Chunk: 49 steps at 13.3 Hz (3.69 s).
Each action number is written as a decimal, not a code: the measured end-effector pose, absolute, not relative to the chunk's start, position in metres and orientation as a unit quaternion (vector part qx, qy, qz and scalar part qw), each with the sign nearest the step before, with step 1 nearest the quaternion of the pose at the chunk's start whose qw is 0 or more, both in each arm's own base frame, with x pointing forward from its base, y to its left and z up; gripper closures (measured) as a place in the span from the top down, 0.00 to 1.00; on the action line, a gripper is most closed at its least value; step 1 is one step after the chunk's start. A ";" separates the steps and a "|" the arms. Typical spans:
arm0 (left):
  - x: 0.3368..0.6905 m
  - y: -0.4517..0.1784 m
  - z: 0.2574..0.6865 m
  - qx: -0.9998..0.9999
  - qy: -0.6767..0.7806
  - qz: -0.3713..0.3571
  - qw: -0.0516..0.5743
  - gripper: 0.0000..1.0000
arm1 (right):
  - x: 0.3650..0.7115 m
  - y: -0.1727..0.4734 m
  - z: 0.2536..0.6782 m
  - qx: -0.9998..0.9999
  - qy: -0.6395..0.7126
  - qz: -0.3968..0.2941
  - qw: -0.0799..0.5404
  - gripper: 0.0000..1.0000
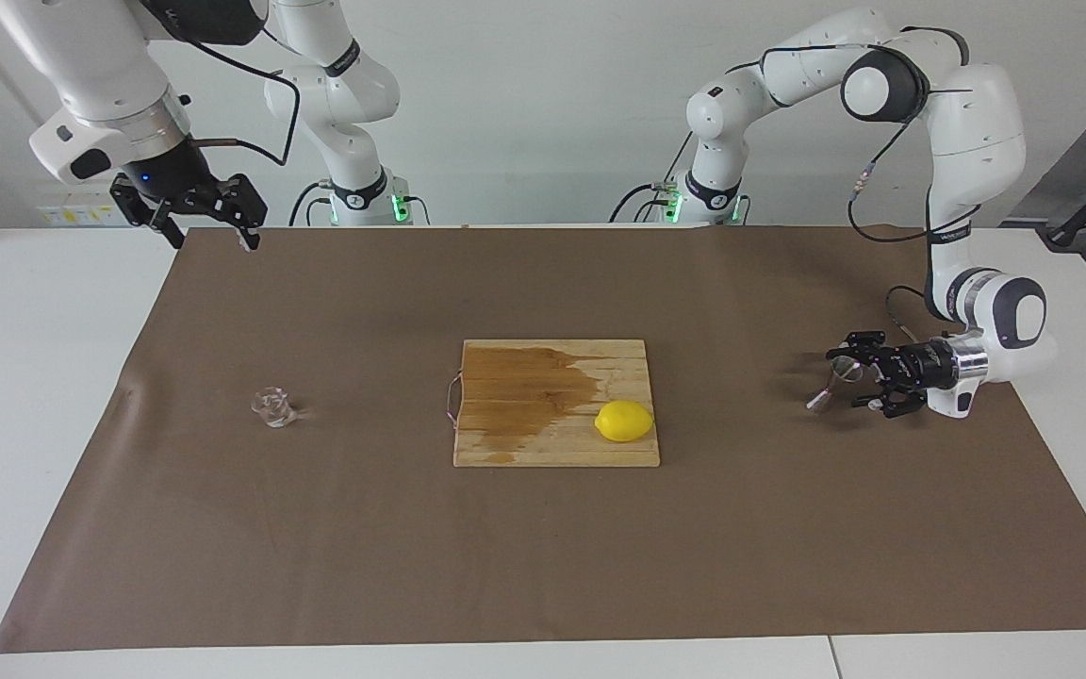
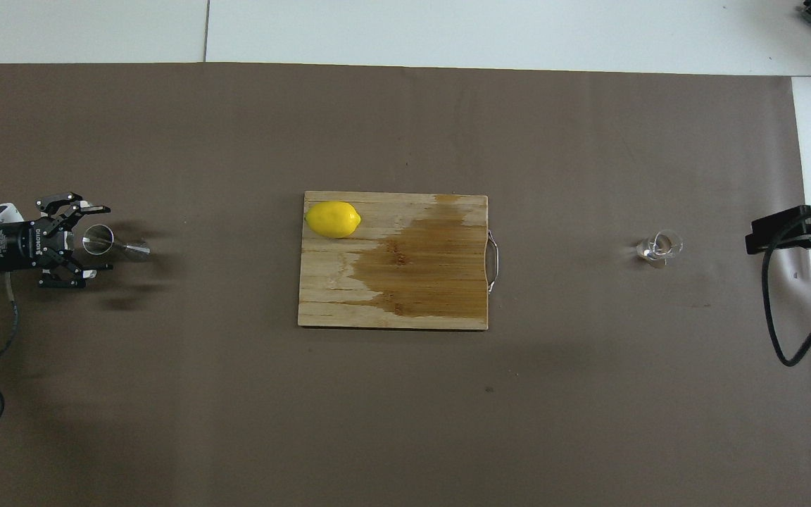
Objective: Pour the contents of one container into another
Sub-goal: 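Close the left gripper on the small metal cup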
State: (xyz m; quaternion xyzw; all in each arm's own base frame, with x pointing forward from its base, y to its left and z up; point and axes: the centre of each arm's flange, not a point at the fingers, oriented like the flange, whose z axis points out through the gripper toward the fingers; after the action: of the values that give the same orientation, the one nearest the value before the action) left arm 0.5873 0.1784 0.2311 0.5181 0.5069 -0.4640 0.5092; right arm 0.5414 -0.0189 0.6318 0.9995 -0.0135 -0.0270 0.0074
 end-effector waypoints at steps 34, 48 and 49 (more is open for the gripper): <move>0.586 0.183 0.232 0.515 0.507 -0.463 0.513 0.65 | 0.541 -0.020 0.631 0.999 -0.014 -0.028 0.007 1.00; 0.587 0.180 0.233 0.516 0.505 -0.464 0.514 0.49 | 0.541 -0.021 0.631 0.999 -0.014 -0.028 0.007 1.00; 0.587 0.179 0.233 0.516 0.504 -0.464 0.514 0.49 | 0.541 -0.021 0.631 0.999 -0.014 -0.028 0.007 1.00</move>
State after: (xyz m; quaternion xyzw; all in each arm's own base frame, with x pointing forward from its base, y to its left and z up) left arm 0.5875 0.1793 0.2331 0.5160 0.5039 -0.4641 0.5142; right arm 0.5413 -0.0207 0.6305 0.9995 -0.0140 -0.0283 0.0073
